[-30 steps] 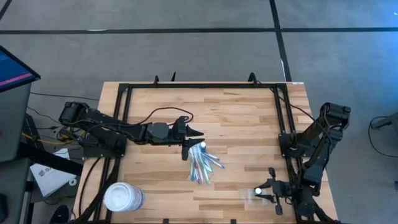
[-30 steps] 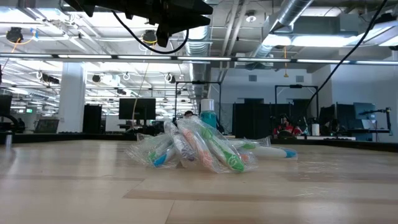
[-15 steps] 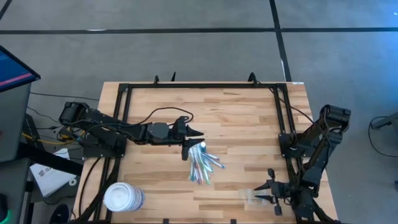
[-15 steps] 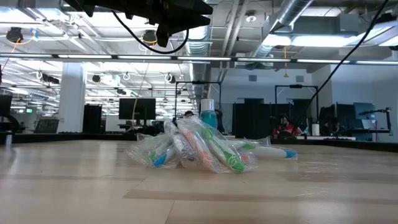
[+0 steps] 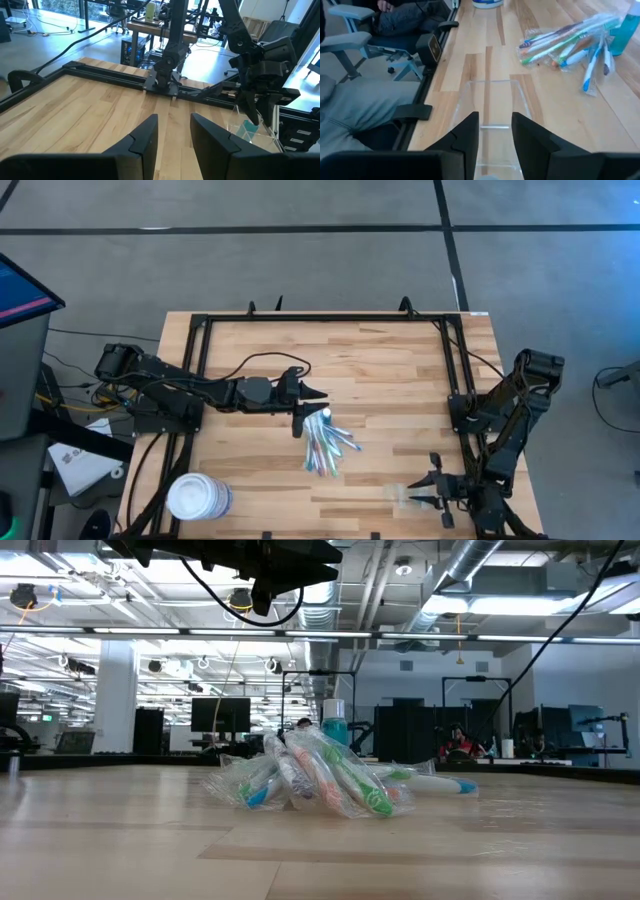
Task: Pick & Place toothbrushing station
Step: Put the blue mouthwash into the transparent organizer
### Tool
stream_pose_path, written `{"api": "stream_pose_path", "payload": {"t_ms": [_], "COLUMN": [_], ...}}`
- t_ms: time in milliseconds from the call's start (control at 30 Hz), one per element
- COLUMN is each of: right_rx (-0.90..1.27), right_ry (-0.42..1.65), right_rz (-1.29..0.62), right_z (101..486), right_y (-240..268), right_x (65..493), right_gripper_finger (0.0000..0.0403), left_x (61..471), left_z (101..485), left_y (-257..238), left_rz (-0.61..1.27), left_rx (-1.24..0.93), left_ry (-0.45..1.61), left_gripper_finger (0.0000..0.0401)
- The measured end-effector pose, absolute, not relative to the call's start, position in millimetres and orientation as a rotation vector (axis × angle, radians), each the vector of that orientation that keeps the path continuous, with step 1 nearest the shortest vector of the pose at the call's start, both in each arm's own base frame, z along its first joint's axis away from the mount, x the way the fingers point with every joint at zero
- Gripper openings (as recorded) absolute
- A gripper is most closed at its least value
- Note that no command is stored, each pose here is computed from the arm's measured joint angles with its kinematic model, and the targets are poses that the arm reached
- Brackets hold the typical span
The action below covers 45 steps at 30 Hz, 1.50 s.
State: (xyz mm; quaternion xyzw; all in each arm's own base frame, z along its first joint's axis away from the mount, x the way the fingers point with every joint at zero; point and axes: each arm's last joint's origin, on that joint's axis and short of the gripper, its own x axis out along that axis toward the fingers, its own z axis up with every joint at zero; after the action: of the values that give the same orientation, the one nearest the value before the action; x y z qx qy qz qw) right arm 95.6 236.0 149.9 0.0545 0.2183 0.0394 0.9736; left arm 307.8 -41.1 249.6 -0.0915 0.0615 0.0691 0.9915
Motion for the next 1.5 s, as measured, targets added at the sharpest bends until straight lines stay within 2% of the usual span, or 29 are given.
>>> {"api": "stream_pose_path", "payload": {"t_ms": [200,533,733,900,1233,1500], "right_rx": [0.117,0.056,0.002,0.044,0.107,0.034], "right_ry": [0.425,0.361,0.337,0.314,0.309,0.346], "right_rz": [0.067,0.035,-0.032,-0.129,-0.28,-0.324], "right_z": [156,188,201,210,211,210], "right_y": [233,213,194,176,150,131], "right_x": [101,120,136,153,178,193], "right_gripper_finger": [0.0107,0.0107,0.0107,0.0107,0.0107,0.0107], "left_x": [308,306,302,300,299,296], "left_z": [250,243,234,229,228,220], "left_y": [-41,-40,-39,-39,-39,-38], "left_rz": [0.139,0.143,0.147,0.148,0.148,0.15], "left_rx": [-0.184,-0.179,-0.176,-0.178,-0.178,-0.168], "left_ry": [0.123,0.143,0.169,0.179,0.175,0.202], "left_gripper_finger": [0.0108,0.0108,0.0108,0.0108,0.0108,0.0108]}}
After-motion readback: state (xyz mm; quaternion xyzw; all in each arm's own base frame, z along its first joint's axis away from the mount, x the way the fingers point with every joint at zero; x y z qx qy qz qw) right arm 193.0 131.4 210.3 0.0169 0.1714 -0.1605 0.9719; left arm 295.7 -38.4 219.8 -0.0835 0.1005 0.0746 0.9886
